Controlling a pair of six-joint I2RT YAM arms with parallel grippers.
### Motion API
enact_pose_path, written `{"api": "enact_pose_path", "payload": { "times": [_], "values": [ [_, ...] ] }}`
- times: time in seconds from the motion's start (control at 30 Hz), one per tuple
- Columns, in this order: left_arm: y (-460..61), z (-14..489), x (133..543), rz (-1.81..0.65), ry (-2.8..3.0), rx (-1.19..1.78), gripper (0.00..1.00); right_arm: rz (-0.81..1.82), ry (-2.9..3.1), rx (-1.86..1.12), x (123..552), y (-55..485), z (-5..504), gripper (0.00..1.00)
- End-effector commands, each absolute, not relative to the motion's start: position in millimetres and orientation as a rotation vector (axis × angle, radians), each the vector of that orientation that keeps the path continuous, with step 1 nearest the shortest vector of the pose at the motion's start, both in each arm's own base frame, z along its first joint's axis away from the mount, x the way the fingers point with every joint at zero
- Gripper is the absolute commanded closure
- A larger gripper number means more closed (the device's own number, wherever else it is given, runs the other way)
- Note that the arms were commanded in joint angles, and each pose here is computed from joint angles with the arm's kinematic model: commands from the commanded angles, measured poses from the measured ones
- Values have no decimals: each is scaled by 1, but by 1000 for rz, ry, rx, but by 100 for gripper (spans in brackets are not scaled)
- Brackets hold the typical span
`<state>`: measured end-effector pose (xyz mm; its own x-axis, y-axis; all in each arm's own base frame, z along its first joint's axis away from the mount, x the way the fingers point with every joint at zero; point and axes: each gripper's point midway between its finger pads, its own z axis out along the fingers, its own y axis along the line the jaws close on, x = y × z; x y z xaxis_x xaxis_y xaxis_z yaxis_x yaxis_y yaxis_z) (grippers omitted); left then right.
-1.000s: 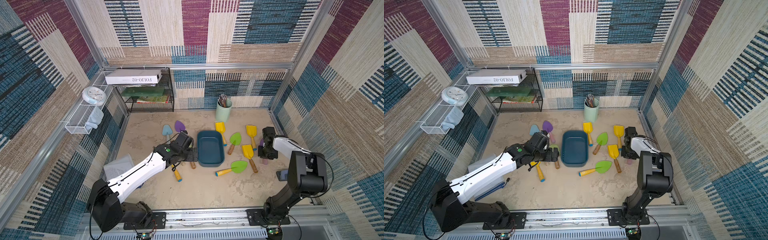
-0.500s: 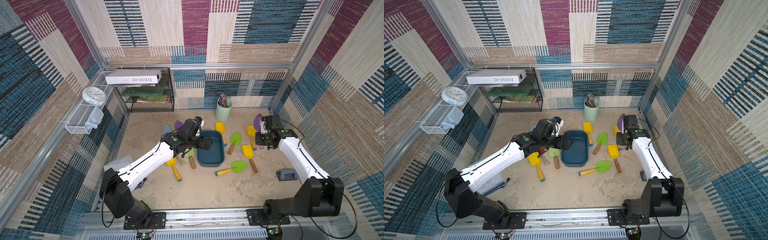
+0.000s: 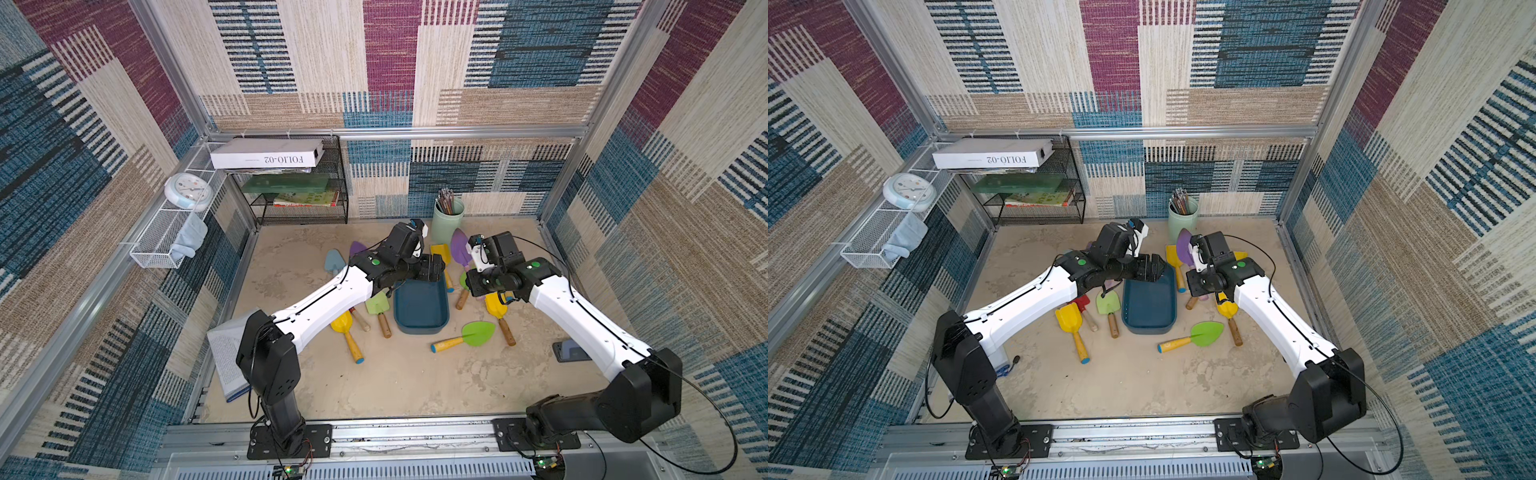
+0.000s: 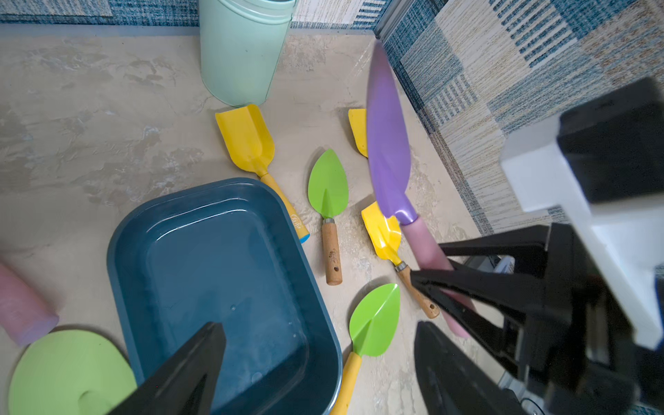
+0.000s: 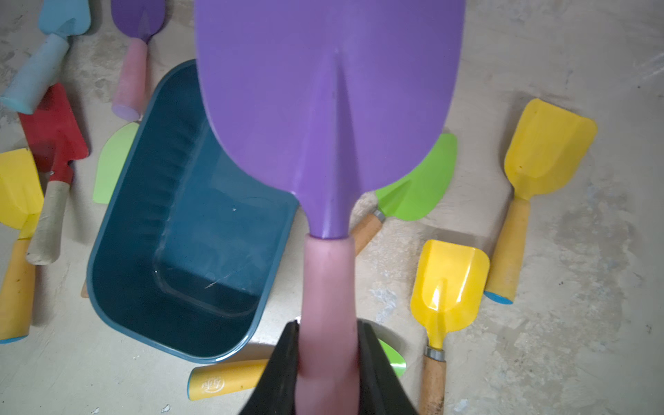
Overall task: Put the shovel into the storage box
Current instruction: Pick up the shovel from the center of the board.
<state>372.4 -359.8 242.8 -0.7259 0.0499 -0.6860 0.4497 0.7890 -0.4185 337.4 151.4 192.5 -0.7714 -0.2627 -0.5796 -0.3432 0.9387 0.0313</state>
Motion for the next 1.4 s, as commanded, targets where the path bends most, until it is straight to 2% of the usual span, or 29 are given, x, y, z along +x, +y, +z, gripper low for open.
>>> {"api": "enact_pose_path", "payload": {
  "times": [0.0, 0.23, 0.4, 0.63, 0.77, 1.0, 1.2, 1.23, 1.3, 1.37],
  "values": [
    [-372, 255, 384, -810, 2205, 341, 14, 238, 2457, -451, 340, 174, 201, 100],
    [-376, 251, 395, -844, 2132, 278, 17, 264, 2452, -505, 341, 197, 199, 100],
    [-374, 244, 403, -808, 2137, 248, 26, 277, 2438, -521, 341, 203, 204, 100],
    [-377, 245, 408, -830, 2095, 225, 52, 309, 2418, -533, 339, 207, 210, 100],
    [-377, 247, 411, -839, 2076, 213, 64, 316, 2417, -537, 338, 208, 210, 100],
    [-378, 244, 412, -850, 2075, 198, 100, 332, 2410, -538, 338, 210, 210, 100],
    [-375, 240, 412, -836, 2082, 189, 100, 339, 2407, -524, 339, 210, 211, 100],
    [-374, 239, 412, -828, 2084, 187, 100, 340, 2404, -522, 339, 211, 212, 92],
    [-369, 236, 413, -795, 2093, 178, 100, 336, 2404, -514, 339, 210, 213, 70],
    [-364, 234, 414, -767, 2100, 175, 100, 330, 2402, -511, 338, 208, 215, 56]
  ]
}}
